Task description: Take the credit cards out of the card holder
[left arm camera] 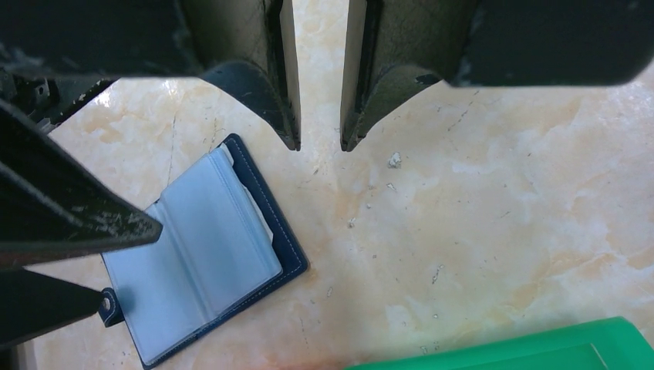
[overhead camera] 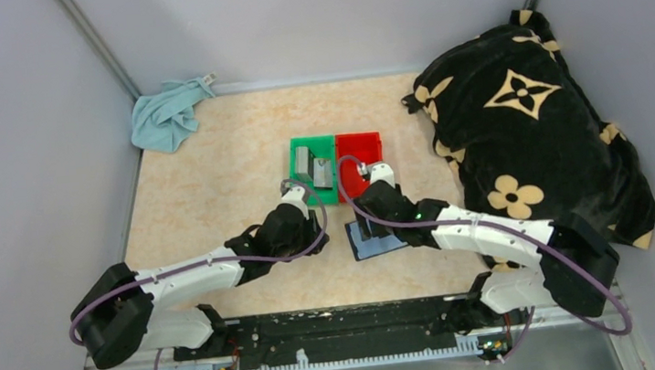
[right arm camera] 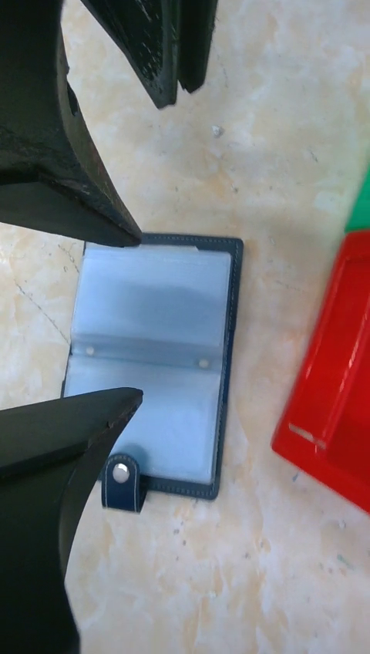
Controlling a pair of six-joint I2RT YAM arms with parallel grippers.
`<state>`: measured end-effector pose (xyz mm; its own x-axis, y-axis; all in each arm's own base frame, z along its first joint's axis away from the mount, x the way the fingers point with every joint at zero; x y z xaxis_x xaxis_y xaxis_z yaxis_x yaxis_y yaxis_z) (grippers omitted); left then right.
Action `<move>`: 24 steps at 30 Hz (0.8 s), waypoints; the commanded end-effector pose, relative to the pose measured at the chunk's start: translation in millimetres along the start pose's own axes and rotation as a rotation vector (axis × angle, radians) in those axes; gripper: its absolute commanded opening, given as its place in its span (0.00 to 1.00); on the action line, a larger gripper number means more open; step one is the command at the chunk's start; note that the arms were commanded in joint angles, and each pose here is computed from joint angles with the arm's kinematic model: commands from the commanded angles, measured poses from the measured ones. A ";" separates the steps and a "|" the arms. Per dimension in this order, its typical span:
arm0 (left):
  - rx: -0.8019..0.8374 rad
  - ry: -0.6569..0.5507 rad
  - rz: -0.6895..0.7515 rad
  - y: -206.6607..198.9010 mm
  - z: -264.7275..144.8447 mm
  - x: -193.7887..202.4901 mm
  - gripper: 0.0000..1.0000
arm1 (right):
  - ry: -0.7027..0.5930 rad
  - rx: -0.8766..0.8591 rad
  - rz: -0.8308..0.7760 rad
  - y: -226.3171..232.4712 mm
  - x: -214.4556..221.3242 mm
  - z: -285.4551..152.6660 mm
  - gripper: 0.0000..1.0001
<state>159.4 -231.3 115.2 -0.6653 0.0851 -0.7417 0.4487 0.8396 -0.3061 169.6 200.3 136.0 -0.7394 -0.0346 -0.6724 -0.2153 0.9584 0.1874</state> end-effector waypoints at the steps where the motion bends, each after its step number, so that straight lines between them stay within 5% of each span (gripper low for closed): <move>1: 0.040 -0.027 -0.011 -5.7 -0.3 -6.1 0.32 | -0.011 0.088 0.041 -24.8 -4.5 -2.1 0.69; 24: 0.043 -0.010 -0.011 -5.6 2.2 -2.6 0.32 | 0.137 0.177 0.038 -49.9 42.5 31.9 0.74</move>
<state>158.4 -233.0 116.1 -0.6691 0.0831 -0.7385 0.4567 0.8300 -0.3204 173.5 160.3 87.4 -0.8075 -0.0340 -0.5889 -0.0828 0.9950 0.0562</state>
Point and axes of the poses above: each gripper's point midway between its finger pads, its own z axis out along the fingers, its own y axis along the line the jaws close on, x = y × z, the point moved 8 cm from there along -z, back along the fingers, and after that the axes turned 7 degrees about z, right-handed, at the moved point
